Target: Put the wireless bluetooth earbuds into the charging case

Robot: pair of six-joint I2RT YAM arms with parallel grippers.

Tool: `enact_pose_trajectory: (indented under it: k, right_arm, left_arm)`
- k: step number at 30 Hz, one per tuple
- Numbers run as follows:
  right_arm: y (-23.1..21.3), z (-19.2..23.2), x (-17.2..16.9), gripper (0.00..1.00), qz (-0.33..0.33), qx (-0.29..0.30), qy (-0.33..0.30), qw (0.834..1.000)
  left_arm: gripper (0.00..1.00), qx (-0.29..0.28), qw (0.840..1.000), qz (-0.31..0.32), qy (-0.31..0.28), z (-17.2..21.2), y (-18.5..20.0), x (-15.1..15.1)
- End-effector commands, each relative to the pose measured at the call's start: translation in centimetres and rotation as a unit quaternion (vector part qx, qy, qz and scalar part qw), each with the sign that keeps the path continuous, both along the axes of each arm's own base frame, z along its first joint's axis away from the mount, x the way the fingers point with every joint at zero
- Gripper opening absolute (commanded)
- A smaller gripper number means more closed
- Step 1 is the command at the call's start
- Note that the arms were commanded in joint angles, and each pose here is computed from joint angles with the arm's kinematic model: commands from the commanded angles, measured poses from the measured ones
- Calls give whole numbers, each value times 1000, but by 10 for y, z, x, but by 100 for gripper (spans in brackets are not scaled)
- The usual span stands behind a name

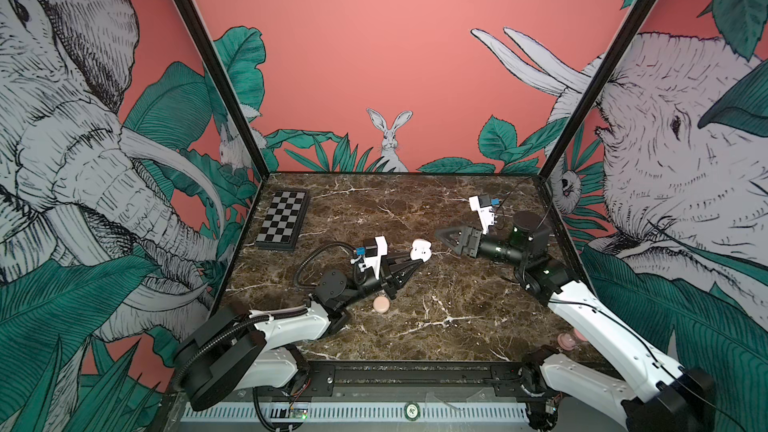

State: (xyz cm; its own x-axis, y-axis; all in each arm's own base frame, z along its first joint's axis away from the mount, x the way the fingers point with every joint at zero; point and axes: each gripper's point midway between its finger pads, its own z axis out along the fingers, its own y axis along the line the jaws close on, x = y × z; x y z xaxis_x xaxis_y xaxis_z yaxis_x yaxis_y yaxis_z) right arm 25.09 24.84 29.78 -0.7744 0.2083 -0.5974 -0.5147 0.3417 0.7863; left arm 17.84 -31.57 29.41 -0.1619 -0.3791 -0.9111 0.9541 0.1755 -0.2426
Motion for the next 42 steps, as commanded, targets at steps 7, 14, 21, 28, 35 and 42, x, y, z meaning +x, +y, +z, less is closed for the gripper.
enact_pose_trajectory:
  k: [7, 14, 21, 28, 35, 42]
  right_arm:
    - [18, 36, -30, 98, 79, 63, -64, 993]
    - [29, 33, -41, 98, 104, 63, -62, 991]
    - [32, 37, -48, 98, 119, 68, -71, 988]
    - [32, 47, -57, 98, 135, 76, -85, 984]
    - [27, 63, -74, 98, 158, 83, -111, 978]
    - [18, 80, -90, 98, 167, 76, -145, 972]
  left_arm:
    - [0, -27, 999, -19, -5, 18, -3, -4]
    - [0, -24, 999, -21, 3, 15, -6, -1]
    - [0, -19, 1000, -20, 11, 10, -7, 0]
    - [0, -18, 1000, -13, 15, 6, -6, 3]
    - [0, -13, 999, -6, 29, 0, -8, 8]
    - [0, -6, 999, 7, 39, -7, -7, 13]
